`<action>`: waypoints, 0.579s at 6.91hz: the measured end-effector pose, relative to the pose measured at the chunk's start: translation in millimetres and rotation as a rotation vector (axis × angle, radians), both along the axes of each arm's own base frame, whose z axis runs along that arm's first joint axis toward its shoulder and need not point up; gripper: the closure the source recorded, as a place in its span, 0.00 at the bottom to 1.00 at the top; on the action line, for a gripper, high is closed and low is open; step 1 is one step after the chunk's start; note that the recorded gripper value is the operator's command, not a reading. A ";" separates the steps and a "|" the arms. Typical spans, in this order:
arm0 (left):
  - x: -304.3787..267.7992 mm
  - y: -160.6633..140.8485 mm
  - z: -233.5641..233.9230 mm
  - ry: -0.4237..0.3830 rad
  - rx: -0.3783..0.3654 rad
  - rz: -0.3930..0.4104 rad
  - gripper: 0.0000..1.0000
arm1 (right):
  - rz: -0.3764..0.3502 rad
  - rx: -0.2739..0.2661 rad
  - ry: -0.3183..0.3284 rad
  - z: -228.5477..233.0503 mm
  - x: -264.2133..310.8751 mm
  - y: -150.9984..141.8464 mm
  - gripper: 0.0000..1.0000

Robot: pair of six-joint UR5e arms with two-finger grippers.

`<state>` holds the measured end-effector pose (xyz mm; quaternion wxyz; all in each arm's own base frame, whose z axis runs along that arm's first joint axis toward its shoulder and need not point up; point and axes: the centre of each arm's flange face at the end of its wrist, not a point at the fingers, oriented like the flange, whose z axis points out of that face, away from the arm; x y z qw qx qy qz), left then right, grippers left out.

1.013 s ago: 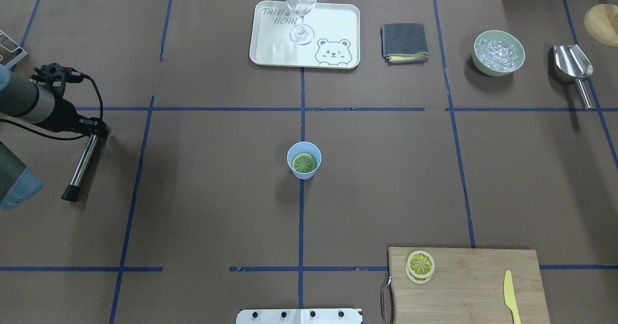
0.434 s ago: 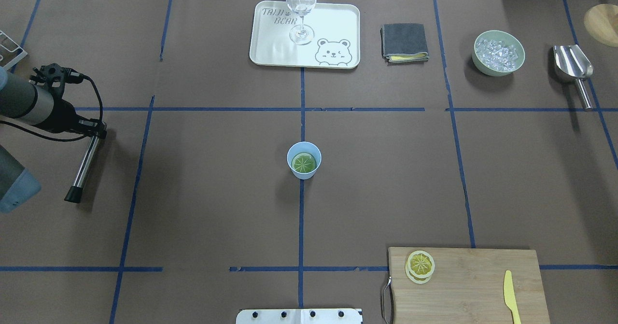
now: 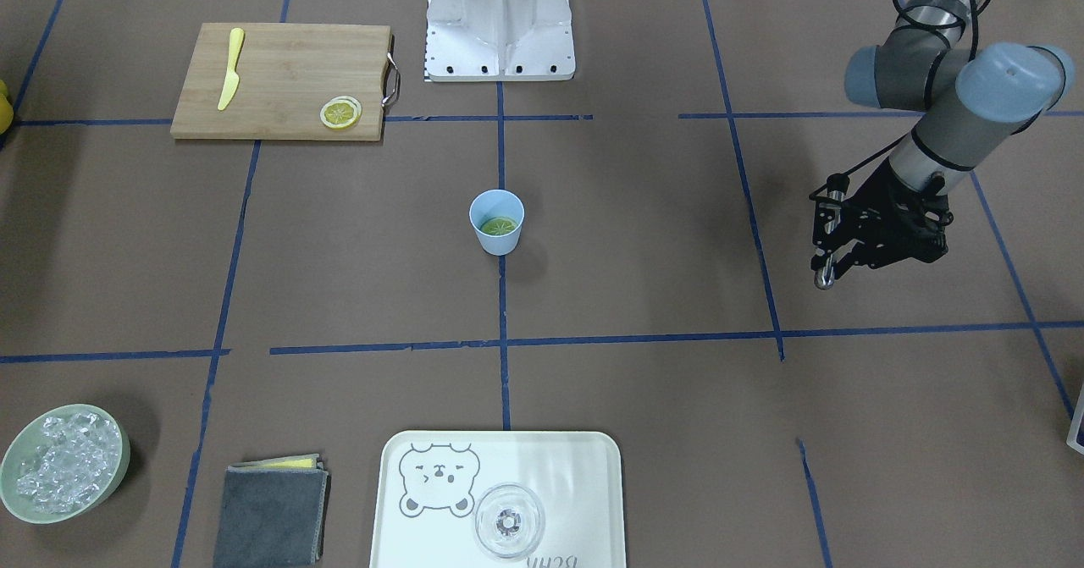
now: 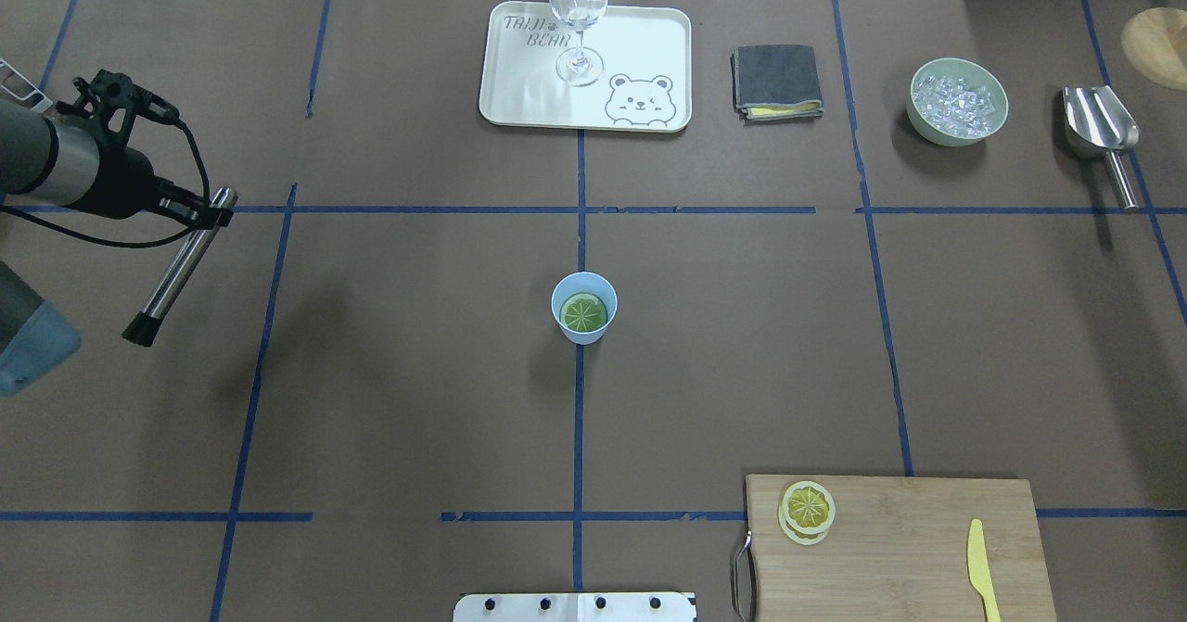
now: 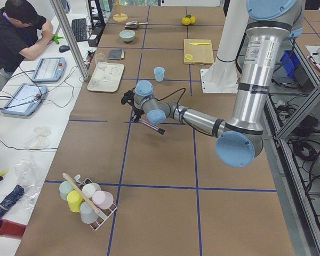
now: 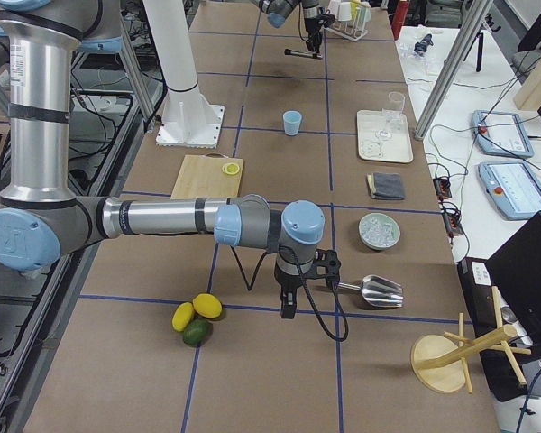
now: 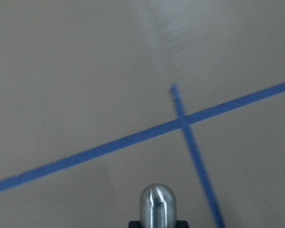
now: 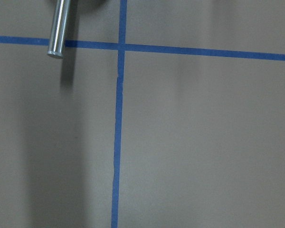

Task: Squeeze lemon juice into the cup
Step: 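Lift the muddler upright with the left gripper and carry it over the cup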

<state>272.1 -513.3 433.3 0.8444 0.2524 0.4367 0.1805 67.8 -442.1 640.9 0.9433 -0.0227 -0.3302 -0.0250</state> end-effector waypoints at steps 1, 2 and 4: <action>-3.2 -1.8 -51.3 0.045 0.123 0.009 1.00 | 0.000 -0.004 -0.001 1.8 0.0 1.5 0.00; -7.8 1.5 -103.7 0.105 0.227 0.011 1.00 | 0.000 -0.007 -0.002 3.0 -0.1 2.6 0.00; -23.1 16.0 -162.0 0.225 0.440 -0.043 1.00 | 0.000 -0.011 -0.003 4.1 0.0 3.8 0.00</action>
